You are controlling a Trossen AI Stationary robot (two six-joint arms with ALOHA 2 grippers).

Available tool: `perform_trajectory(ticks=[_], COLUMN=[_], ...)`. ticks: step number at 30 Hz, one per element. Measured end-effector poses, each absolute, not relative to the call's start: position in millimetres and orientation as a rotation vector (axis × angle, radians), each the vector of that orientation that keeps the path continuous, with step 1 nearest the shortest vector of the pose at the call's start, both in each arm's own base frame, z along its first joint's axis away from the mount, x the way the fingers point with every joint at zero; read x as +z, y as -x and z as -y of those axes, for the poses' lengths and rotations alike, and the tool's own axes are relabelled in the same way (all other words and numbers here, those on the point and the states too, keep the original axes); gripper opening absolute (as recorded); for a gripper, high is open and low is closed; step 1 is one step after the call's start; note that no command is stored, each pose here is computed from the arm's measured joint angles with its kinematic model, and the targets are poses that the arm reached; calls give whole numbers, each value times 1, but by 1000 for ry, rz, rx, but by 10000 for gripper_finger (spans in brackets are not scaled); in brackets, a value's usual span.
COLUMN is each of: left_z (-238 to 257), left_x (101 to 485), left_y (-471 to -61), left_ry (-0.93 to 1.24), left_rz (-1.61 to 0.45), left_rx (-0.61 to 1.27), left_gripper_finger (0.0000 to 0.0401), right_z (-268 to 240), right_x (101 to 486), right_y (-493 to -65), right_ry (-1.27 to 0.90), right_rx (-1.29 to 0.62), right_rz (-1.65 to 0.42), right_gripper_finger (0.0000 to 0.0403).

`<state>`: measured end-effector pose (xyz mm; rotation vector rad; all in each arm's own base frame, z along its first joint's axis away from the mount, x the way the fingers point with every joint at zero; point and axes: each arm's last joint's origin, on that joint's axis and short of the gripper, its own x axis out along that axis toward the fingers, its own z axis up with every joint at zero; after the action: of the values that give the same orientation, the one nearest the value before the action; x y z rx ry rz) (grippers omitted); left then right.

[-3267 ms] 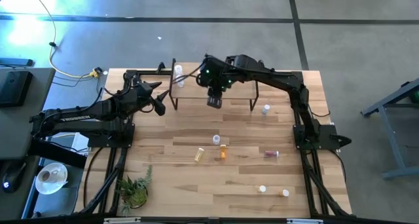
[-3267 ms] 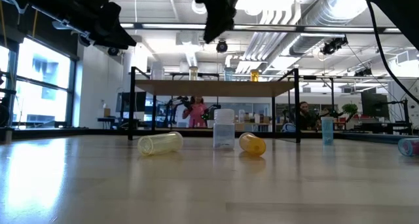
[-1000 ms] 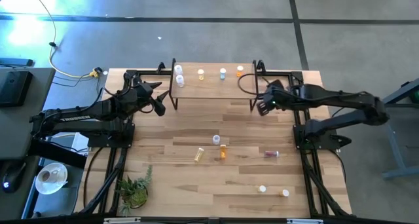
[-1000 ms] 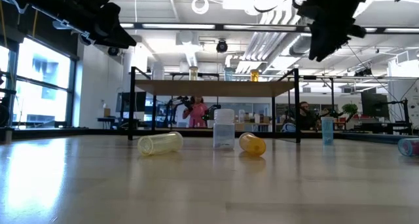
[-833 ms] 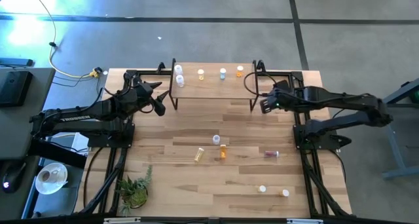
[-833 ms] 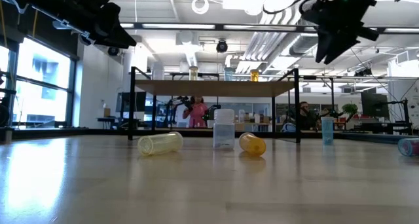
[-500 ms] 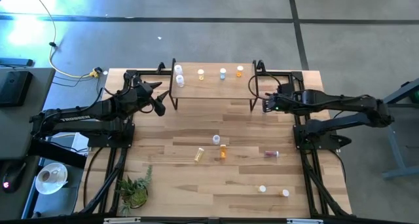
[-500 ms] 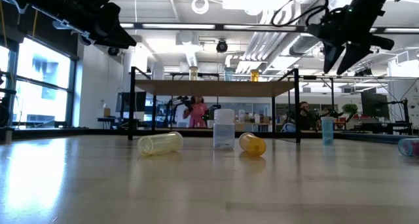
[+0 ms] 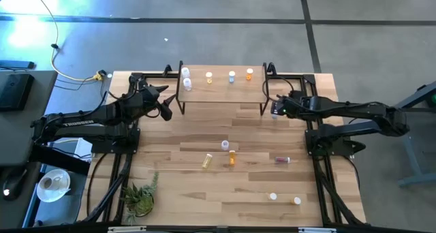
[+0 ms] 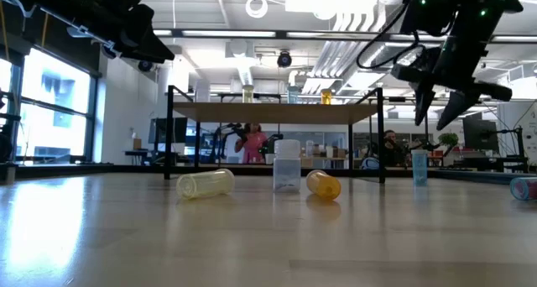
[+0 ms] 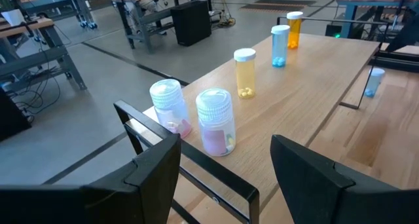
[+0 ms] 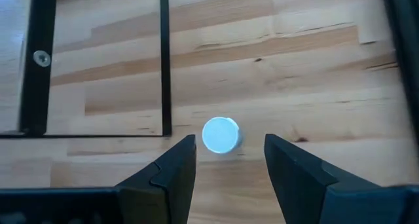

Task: Pick and place medicine bottles onto shelf by color
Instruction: Put the top blue pill bottle on the shelf aligned with the other blue pill bottle

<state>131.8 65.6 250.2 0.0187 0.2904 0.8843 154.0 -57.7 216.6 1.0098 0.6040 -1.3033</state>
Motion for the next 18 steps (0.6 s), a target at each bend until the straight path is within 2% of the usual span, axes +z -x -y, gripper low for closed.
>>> perform_trajectory(ticks=[18], left_z=[-66], left_x=[250], left_y=[-132], left_ry=[-18], left_rz=[-290], left_rx=[884], left_gripper_finger=[227], right_z=[63], right_x=[192], right_y=[-156], right_ry=[-1008], right_rx=[-1251], right_rz=[-550], right_gripper_finger=[172])
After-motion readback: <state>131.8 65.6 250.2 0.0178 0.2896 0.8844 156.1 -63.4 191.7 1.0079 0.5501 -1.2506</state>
